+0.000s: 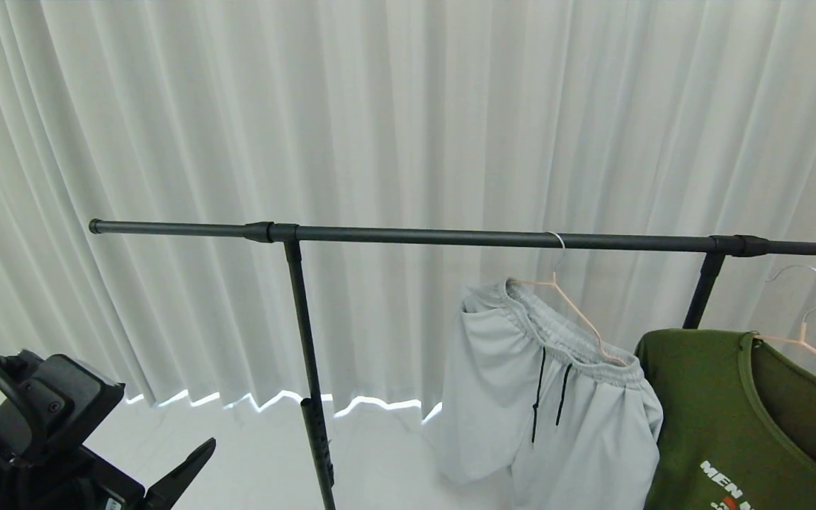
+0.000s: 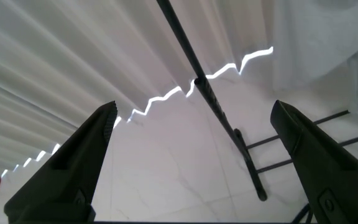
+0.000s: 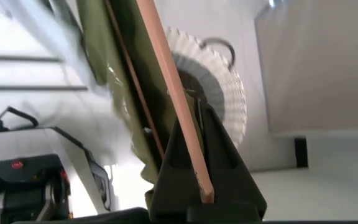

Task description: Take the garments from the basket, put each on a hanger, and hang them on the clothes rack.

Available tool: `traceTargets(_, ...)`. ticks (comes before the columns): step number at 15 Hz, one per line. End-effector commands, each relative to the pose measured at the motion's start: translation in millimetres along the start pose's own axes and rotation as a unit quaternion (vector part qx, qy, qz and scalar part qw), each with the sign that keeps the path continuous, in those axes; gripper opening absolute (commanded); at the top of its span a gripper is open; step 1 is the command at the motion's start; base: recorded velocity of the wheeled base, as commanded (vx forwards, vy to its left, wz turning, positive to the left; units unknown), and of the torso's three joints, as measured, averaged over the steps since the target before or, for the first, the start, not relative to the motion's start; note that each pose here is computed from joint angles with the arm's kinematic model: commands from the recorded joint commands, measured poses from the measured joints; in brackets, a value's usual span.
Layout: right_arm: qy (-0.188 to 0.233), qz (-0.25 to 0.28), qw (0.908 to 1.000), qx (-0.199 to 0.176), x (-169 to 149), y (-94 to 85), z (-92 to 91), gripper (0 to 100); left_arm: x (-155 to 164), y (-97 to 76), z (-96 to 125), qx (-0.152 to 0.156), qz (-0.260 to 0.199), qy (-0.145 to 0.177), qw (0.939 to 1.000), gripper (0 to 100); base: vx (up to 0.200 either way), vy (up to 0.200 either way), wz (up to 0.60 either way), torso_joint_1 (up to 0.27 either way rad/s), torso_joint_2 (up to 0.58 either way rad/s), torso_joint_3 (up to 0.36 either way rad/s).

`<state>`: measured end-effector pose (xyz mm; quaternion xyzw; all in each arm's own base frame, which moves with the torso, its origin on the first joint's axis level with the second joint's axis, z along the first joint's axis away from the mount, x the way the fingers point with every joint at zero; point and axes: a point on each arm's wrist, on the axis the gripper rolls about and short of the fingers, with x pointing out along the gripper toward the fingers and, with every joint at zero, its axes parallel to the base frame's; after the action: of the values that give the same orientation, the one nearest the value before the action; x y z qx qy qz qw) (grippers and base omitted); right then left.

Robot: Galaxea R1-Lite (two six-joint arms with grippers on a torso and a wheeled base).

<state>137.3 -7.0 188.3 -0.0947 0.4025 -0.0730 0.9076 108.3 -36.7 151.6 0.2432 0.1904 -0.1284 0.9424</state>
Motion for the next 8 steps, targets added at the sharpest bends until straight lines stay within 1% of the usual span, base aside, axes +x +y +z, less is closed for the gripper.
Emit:
traceTargets(1, -0.008, 0.005, 1.0000, -0.003, 1.7, 1.7, 3.3, 0, 0.1, 0.4, 1.2, 0.000, 0.001, -0.002, 1.0000, 100, 0.200, 0.000, 0.00, 0.002, 0.01, 0.002)
traceTargets(5, -0.019, 0.008, 0.9998, -0.006, 8.0, 3.6, 16.5, 0, 0.4, 0.4, 1.2, -0.001, 0.000, -0.001, 1.0000, 100, 0.200, 0.000, 0.00, 0.002, 0.00, 0.004)
traceTargets(8, -0.009, 0.010, 0.9999, -0.008, 16.2, 4.8, 21.5, 0, 0.4, 0.0, 0.9, 0.000, -0.001, -0.001, 1.0000, 100, 0.200, 0.000, 0.00, 0.006, 0.00, 0.002)
